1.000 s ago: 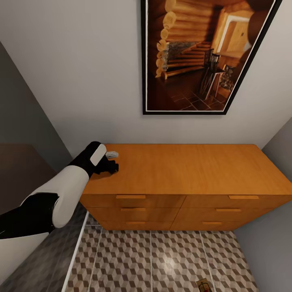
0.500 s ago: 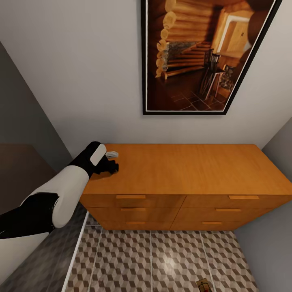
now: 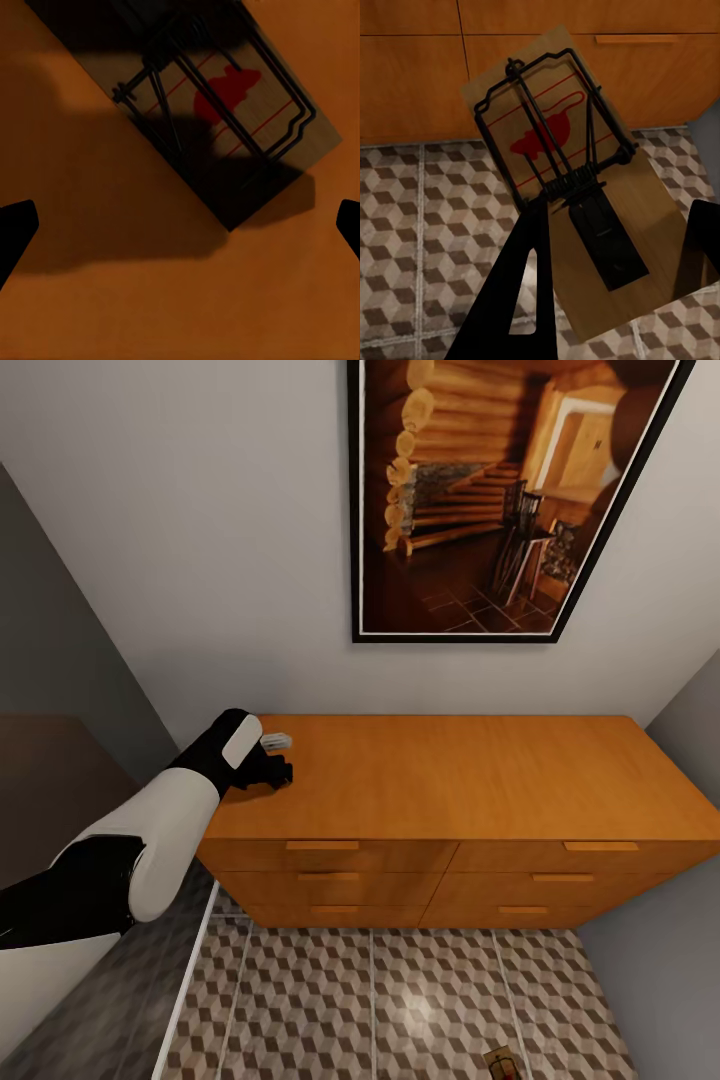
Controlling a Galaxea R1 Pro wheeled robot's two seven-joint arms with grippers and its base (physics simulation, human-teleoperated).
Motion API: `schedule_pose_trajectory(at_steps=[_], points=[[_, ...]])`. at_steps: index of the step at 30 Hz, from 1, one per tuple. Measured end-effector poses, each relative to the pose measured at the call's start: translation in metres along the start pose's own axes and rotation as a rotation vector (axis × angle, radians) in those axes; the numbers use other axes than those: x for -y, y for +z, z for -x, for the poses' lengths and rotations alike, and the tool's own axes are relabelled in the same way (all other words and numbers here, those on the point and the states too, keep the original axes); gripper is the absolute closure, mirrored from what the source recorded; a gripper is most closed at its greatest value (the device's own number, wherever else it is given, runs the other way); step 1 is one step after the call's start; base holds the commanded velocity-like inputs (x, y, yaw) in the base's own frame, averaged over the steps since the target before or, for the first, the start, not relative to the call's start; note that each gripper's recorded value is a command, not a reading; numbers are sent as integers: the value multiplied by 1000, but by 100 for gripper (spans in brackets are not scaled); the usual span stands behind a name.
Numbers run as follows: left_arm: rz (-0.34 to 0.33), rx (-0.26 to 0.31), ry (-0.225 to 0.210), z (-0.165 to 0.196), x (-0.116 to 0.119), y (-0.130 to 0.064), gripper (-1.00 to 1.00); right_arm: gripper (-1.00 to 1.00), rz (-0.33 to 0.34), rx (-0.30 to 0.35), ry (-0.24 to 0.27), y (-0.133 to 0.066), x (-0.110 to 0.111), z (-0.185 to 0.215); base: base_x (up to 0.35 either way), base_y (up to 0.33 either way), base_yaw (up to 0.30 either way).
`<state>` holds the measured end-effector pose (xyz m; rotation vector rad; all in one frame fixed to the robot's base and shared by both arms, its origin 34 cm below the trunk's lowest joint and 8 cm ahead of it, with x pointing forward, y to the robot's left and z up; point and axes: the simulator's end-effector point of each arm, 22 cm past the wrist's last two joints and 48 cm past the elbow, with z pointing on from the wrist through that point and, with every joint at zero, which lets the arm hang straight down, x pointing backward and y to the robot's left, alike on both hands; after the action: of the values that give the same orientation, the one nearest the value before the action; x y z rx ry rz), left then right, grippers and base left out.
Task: Take the four mousetraps from the cabinet in the bathroom and place them on the bathroom floor. Make sure all four end up on the same floor surface, and ensure that at least two of them are either under or directly next to the same bathroom sink.
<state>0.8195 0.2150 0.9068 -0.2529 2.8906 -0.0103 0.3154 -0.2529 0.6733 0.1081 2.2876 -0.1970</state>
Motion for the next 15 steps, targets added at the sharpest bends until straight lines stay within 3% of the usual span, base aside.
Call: schedule_pose_trajectory(at_steps=[9,15], points=[[0,0,1,0,1,0,-100,100,0,0,0,0,0,0,6,-1,0],[-2,0,4,-1,3,0,-100,100,0,0,0,0,0,0,115,-72,0]])
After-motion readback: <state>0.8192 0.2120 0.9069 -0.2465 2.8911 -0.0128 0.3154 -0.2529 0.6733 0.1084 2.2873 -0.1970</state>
